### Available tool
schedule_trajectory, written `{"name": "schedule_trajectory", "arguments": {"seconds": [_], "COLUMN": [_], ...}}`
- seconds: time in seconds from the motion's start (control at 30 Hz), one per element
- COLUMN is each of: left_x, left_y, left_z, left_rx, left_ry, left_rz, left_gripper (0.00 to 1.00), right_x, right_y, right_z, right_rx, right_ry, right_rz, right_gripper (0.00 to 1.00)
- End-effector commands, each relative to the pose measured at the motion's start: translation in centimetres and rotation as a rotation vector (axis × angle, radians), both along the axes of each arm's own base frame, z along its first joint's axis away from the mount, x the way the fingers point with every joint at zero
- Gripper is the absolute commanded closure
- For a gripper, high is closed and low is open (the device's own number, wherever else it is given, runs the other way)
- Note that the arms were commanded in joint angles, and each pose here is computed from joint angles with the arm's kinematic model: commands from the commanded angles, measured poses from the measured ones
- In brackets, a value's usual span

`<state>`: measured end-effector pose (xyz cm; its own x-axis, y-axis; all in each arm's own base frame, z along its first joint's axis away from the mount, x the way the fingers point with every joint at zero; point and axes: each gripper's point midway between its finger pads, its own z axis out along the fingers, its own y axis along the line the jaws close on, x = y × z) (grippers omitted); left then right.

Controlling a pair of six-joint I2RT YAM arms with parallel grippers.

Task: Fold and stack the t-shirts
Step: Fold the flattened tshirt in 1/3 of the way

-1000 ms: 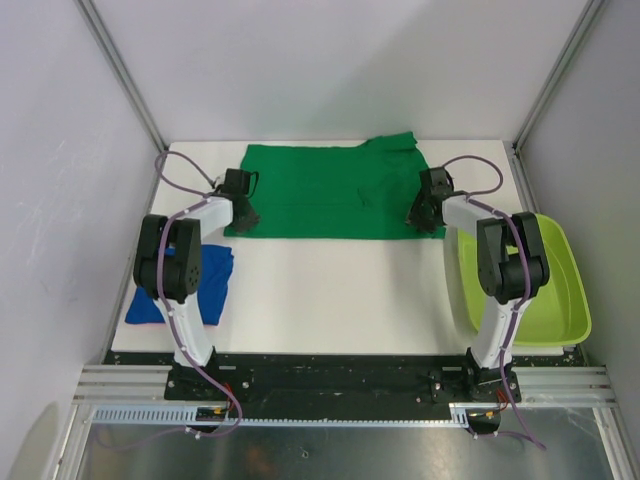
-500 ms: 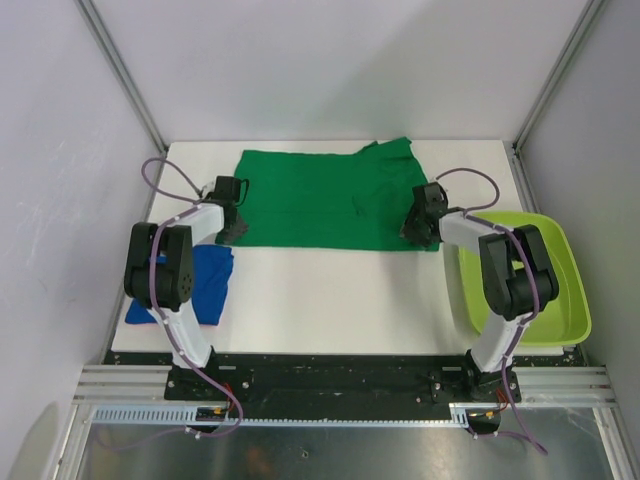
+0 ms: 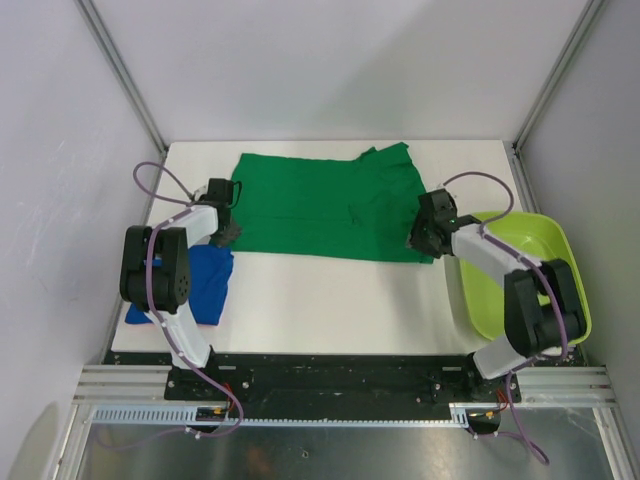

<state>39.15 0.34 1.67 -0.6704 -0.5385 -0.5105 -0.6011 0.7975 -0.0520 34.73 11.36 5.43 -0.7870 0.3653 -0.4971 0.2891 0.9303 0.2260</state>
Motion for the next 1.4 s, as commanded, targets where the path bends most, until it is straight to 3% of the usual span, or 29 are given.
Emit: {"name": "schedule_trajectory", "arguments": {"seconds": [0.0, 0.87, 1.13, 1.37], "left_x": [-3.7, -3.4, -3.3, -3.4], "left_y": [2.1, 1.9, 2.0, 2.2], "left_z": [-1.9, -2.1, -2.1, -2.0], "left_rx": [0.057, 0.050, 0.055, 0.059], "left_ry": [0.155, 0.158, 0.160, 0.162], "left_rz": [0.025, 0.011, 0.013, 0.019], "left_gripper": [0.67, 0.68, 0.68, 0.67], "right_x": [-1.2, -1.0, -0.6, -0.7], "right_y": [-2.9, -4.6, -5.4, -6.6], "right_z": [3.0, -1.8, -0.9, 2.0], "right_rx": [-0.066, -0.069, -0.124, -0.266], "right_ry": [-0.063, -0.037, -0.052, -0.077], "right_rz": [-0.049, -0.115, -0.112, -0.078], "right_gripper": [0.51, 0.63, 0.89, 0.95]}}
